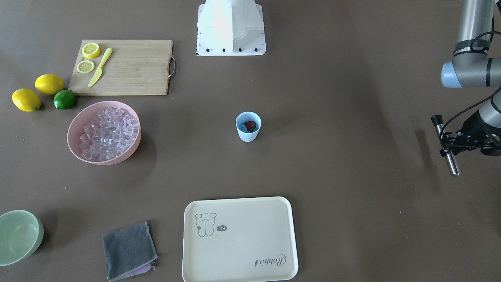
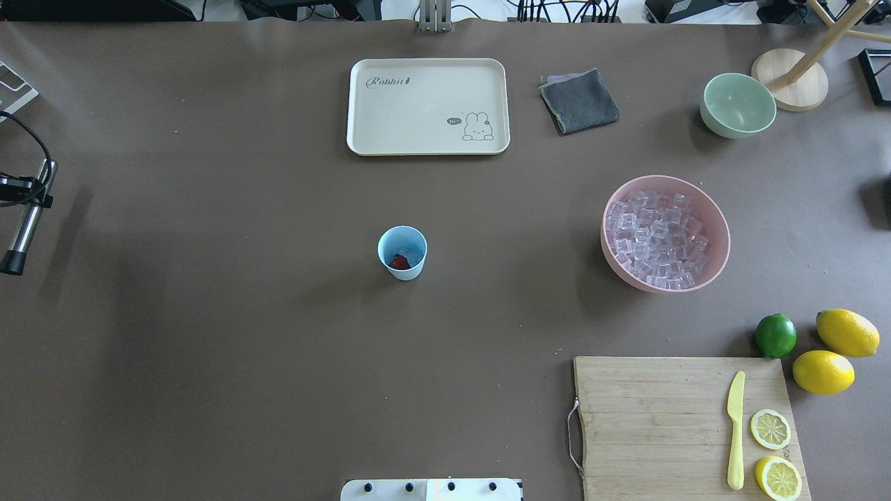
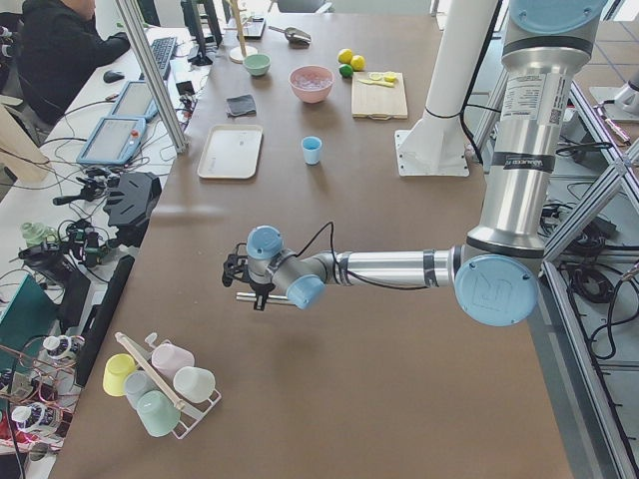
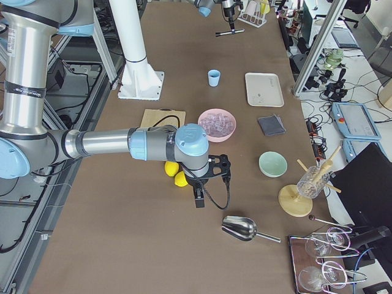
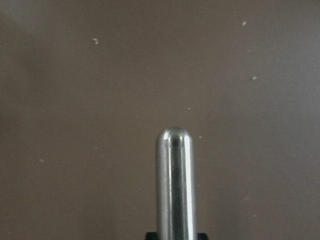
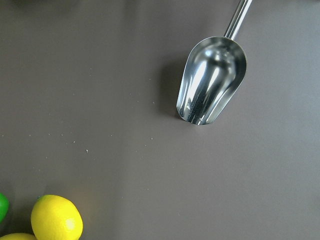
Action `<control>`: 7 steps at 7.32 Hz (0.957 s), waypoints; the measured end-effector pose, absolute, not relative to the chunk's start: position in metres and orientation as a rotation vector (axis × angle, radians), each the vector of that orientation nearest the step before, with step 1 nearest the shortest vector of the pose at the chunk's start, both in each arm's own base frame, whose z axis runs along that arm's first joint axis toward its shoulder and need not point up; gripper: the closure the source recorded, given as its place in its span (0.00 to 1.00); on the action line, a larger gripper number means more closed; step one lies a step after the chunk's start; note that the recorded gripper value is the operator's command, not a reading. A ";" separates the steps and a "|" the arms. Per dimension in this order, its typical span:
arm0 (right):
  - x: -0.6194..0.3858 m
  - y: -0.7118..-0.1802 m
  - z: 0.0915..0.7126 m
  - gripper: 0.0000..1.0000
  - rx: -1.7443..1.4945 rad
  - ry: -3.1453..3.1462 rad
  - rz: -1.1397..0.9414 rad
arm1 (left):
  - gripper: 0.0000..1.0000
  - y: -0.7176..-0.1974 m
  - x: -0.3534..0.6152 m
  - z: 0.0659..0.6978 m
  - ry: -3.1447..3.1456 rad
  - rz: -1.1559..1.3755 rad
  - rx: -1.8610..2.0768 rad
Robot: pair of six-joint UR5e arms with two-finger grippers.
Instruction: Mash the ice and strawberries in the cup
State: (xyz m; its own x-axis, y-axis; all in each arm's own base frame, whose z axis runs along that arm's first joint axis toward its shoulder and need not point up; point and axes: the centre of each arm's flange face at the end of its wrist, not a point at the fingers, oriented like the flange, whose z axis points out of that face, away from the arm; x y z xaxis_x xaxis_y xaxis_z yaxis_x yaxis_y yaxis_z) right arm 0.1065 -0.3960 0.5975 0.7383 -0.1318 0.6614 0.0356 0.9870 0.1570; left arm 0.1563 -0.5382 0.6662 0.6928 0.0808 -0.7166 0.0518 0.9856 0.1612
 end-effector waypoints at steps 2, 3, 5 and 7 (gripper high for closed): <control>0.107 -0.396 0.598 0.01 0.135 -0.726 -0.092 | 0.02 -0.524 0.148 0.696 0.775 0.034 0.135; 0.107 -0.396 0.598 0.01 0.136 -0.724 -0.092 | 0.02 -0.520 0.146 0.702 0.769 0.035 0.126; 0.107 -0.396 0.598 0.01 0.135 -0.724 -0.092 | 0.02 -0.528 0.144 0.698 0.765 0.026 0.126; 0.107 -0.396 0.596 0.01 0.140 -0.725 -0.094 | 0.02 -0.582 0.105 0.657 0.752 -0.047 0.125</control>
State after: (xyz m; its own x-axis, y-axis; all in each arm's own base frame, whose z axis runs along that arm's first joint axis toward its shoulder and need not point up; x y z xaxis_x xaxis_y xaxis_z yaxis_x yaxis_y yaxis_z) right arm 0.1071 -0.3958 0.5957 0.7451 -0.1338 0.6534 0.0366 0.9864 0.1602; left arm 0.1047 -0.5823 0.6568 0.7298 0.0020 -0.6837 0.0876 0.9915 0.0965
